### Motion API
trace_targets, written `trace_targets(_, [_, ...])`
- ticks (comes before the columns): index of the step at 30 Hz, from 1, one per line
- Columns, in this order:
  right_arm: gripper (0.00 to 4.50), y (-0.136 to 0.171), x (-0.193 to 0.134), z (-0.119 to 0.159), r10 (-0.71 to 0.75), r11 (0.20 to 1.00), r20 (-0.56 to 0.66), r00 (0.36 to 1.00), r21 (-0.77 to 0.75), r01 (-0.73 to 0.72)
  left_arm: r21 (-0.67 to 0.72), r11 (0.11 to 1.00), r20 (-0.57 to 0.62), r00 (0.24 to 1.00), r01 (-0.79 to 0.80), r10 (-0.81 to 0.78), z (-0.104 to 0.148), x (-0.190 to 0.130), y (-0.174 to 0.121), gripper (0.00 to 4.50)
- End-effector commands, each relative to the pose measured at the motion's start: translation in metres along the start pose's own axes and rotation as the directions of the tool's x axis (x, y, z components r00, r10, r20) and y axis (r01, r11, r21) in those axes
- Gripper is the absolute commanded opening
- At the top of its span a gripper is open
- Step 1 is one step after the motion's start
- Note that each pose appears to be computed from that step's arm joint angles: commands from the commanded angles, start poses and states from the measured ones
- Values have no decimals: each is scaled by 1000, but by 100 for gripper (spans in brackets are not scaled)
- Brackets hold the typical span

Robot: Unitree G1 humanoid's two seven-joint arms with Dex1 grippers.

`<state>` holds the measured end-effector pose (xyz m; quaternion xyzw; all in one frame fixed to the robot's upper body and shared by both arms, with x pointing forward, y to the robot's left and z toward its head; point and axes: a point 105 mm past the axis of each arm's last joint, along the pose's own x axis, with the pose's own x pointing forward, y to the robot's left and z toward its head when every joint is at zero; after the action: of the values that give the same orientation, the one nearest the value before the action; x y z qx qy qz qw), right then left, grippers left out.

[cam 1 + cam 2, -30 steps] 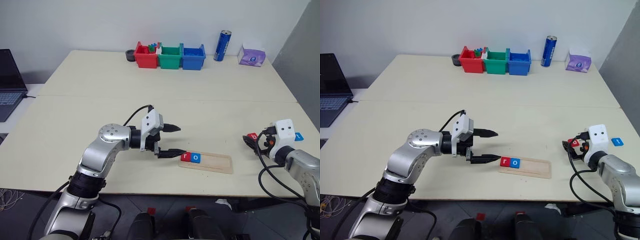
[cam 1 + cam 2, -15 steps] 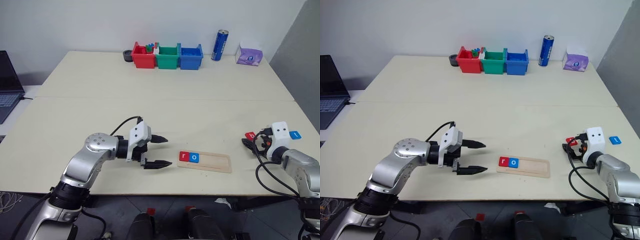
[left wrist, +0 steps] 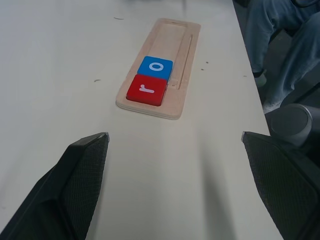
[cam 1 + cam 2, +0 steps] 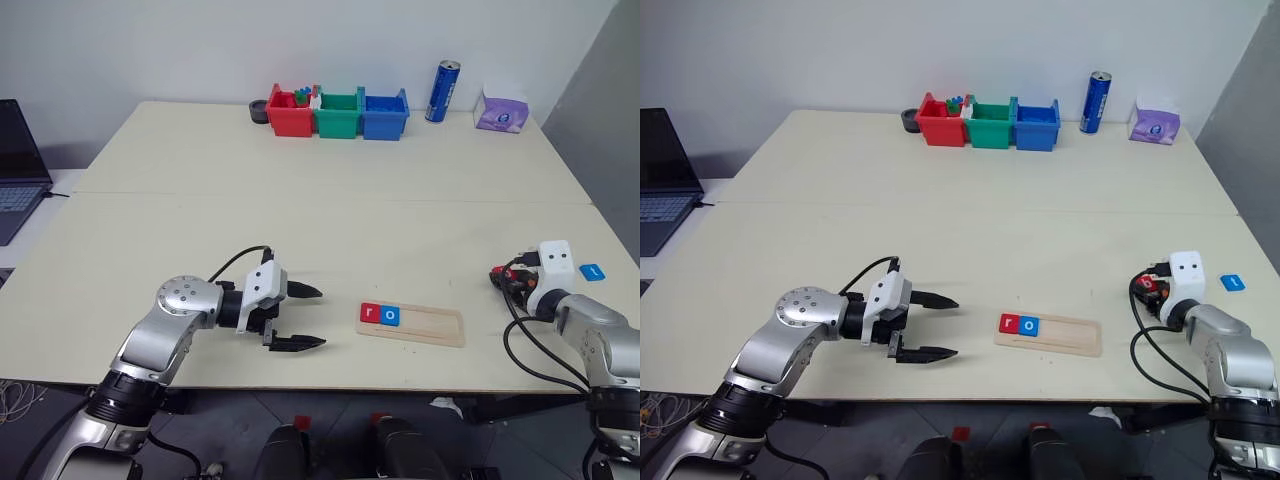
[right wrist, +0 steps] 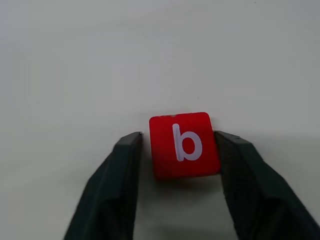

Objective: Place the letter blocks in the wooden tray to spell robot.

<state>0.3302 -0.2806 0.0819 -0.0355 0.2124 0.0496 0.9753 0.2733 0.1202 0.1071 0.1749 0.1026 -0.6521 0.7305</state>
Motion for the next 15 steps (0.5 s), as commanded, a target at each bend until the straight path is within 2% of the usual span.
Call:
trace_targets(1, [145, 0, -14, -1, -33, 999, 1, 999, -31, 33, 51, 998, 0, 999, 32, -32, 5, 2, -4, 450])
trace_targets(6, [146, 19, -41, 3, -31, 998, 45, 999, -46, 33, 69, 996, -4, 998, 58, -58, 6, 8, -4, 450])
trace_targets(10, [146, 37, -67, -11, -57, 998, 25, 998, -22, 57, 105, 992, -17, 998, 68, -66, 8, 20, 0, 450])
trace_targets(15, [146, 56, -82, -26, -106, 994, -3, 994, 37, 106, 118, 990, -20, 997, 75, -73, 7, 25, 3, 450])
